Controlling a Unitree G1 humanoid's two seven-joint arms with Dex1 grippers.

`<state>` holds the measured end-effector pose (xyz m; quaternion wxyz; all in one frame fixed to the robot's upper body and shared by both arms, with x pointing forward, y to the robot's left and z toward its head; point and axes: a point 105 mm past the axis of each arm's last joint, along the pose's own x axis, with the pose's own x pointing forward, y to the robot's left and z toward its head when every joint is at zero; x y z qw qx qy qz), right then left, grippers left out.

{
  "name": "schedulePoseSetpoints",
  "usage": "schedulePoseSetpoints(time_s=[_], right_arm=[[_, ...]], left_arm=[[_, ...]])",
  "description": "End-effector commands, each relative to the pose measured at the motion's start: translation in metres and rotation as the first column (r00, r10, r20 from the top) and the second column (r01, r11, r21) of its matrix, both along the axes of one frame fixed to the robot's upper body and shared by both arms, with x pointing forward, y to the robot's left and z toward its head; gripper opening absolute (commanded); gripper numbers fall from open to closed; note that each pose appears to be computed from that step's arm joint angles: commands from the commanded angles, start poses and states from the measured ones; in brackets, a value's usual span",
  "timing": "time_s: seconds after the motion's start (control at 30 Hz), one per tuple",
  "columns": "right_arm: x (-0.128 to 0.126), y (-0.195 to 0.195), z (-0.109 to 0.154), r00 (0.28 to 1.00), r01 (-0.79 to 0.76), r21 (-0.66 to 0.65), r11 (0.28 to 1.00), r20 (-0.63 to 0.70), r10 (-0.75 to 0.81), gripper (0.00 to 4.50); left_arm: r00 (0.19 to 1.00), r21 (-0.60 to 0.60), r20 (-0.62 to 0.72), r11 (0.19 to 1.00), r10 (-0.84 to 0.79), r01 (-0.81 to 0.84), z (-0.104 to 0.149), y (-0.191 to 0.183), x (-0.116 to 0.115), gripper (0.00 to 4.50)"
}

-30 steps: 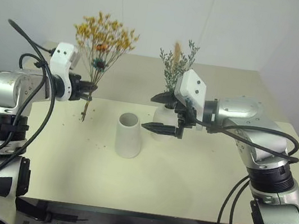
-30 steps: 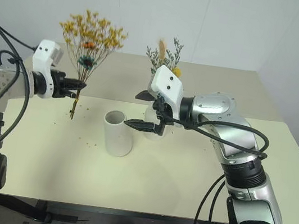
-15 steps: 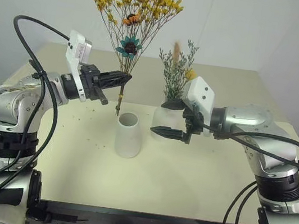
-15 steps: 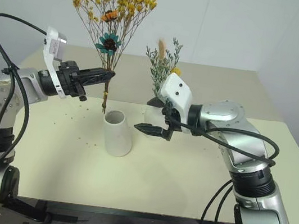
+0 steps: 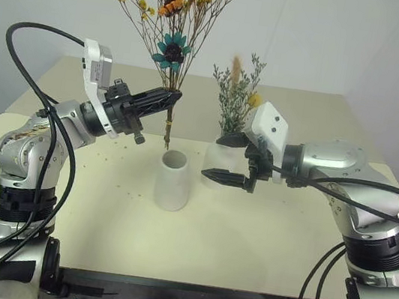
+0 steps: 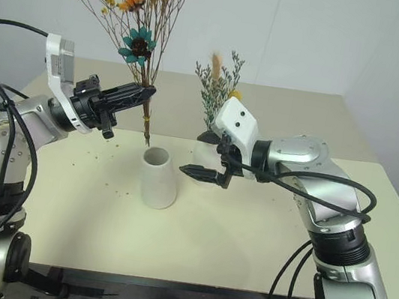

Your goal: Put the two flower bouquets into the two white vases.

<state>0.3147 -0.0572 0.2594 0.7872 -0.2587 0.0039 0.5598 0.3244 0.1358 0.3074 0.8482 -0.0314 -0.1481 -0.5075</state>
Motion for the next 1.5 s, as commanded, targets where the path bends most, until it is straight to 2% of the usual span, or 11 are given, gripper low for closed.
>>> schedulePoseSetpoints(time_s=[0.03, 0.3, 0.5, 0.7, 0.87, 0.97, 1.23, 1.37, 1.4, 1.5], right_arm=[[-0.004, -0.001, 0.013, 0.999, -0.003, 0.021, 1.0, 0.05, 0.002, 4.5], [-0.004, -0.001, 0.012, 0.999, -0.004, 0.022, 1.0, 0.052, 0.002, 4.5], [-0.005, 0.0, 0.012, 0.999, -0.007, 0.021, 1.0, 0.051, 0.006, 4.5], [-0.006, 0.0, 0.012, 0.999, -0.013, 0.02, 1.0, 0.052, 0.012, 4.5], [-0.006, 0.001, 0.013, 0.998, -0.017, 0.02, 1.0, 0.053, 0.016, 4.5], [-0.006, 0.001, 0.013, 0.998, -0.019, 0.02, 1.0, 0.054, 0.017, 4.5], [-0.005, 0.001, 0.012, 0.998, -0.016, 0.02, 1.0, 0.053, 0.015, 4.5], [-0.005, 0.0, 0.011, 0.999, -0.013, 0.02, 1.0, 0.05, 0.012, 4.5], [-0.005, 0.0, 0.011, 0.999, -0.013, 0.02, 1.0, 0.05, 0.012, 4.5], [-0.005, -0.001, 0.011, 0.999, -0.011, 0.018, 1.0, 0.049, 0.01, 4.5]], left_arm=[[0.998, -0.002, 0.06, 1.0, -0.029, 0.03, 0.012, -0.001, -0.009, 0.04], [0.994, -0.013, 0.092, 0.998, -0.053, 0.054, -0.01, -0.006, -0.012, 0.04], [0.997, -0.012, 0.067, 0.999, -0.049, 0.05, -0.023, -0.006, -0.013, 0.04], [0.998, 0.054, 0.052, 0.998, -0.029, 0.026, -0.041, -0.011, -0.012, 0.04], [0.999, 0.044, 0.031, 0.999, -0.017, 0.016, -0.045, -0.01, -0.011, 0.04], [1.0, 0.045, 0.007, 0.999, -0.015, 0.014, -0.047, -0.009, -0.011, 0.73], [0.998, 0.091, -0.043, 0.995, -0.04, 0.044, -0.047, -0.001, -0.024, 3.13], [0.998, 0.119, -0.07, 0.993, 0.001, 0.007, -0.046, 0.012, -0.031, 4.35], [0.997, 0.127, -0.076, 0.992, 0.012, -0.003, -0.046, 0.015, -0.033, 4.47], [0.996, 0.152, -0.091, 0.988, 0.026, -0.012, -0.047, 0.024, -0.041, 4.47]])
